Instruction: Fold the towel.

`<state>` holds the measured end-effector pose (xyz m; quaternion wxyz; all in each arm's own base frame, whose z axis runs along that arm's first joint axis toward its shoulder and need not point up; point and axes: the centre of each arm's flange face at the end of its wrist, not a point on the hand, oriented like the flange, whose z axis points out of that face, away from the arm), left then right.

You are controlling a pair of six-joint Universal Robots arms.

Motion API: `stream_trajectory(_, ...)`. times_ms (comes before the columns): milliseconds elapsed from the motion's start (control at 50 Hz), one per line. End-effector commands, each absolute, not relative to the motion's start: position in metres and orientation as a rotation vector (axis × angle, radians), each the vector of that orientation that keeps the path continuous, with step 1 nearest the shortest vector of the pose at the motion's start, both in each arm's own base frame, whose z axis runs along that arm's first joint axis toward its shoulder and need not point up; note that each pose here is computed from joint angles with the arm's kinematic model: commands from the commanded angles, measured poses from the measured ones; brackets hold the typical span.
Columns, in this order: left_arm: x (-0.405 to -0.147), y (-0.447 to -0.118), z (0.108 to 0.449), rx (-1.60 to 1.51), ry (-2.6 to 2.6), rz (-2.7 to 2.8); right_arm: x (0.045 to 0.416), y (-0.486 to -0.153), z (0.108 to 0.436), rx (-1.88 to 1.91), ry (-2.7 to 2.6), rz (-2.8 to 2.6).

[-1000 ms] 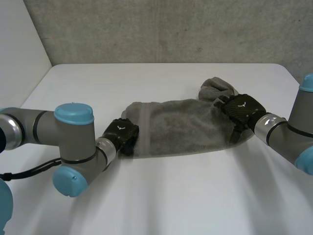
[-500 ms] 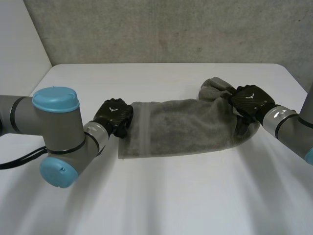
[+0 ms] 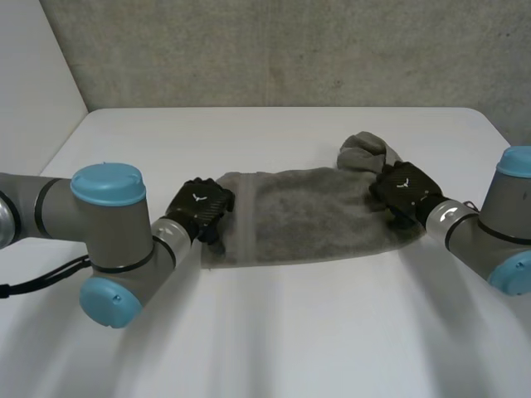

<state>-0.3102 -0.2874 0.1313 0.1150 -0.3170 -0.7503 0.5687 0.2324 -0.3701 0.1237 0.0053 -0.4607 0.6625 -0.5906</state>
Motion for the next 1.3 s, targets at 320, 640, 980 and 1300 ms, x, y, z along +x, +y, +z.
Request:
stream_trajectory(320, -0.288, -0.284, 0.274, -0.566, -1.895, 1.987, 0.290, -0.282, 0.479, -0.859, 0.741, -2.500)
stream_trajectory(640, -0.276, -0.277, 0.304, -0.411, -1.788, 1.998, 0.282, -0.348, 0.262, -0.942, 1.656, -1.973)
stream_trajectory(980, -0.278, -0.287, 0.281, -0.413, -1.857, 1.952, 0.259, -0.402, 0.099, -1.341, 2.019, -1.884)
stream_trajectory(1300, -0.280, -0.293, 0.272, -0.412, -1.861, 1.954, 0.289, -0.368, 0.342, -0.898, 1.229, -2.338)
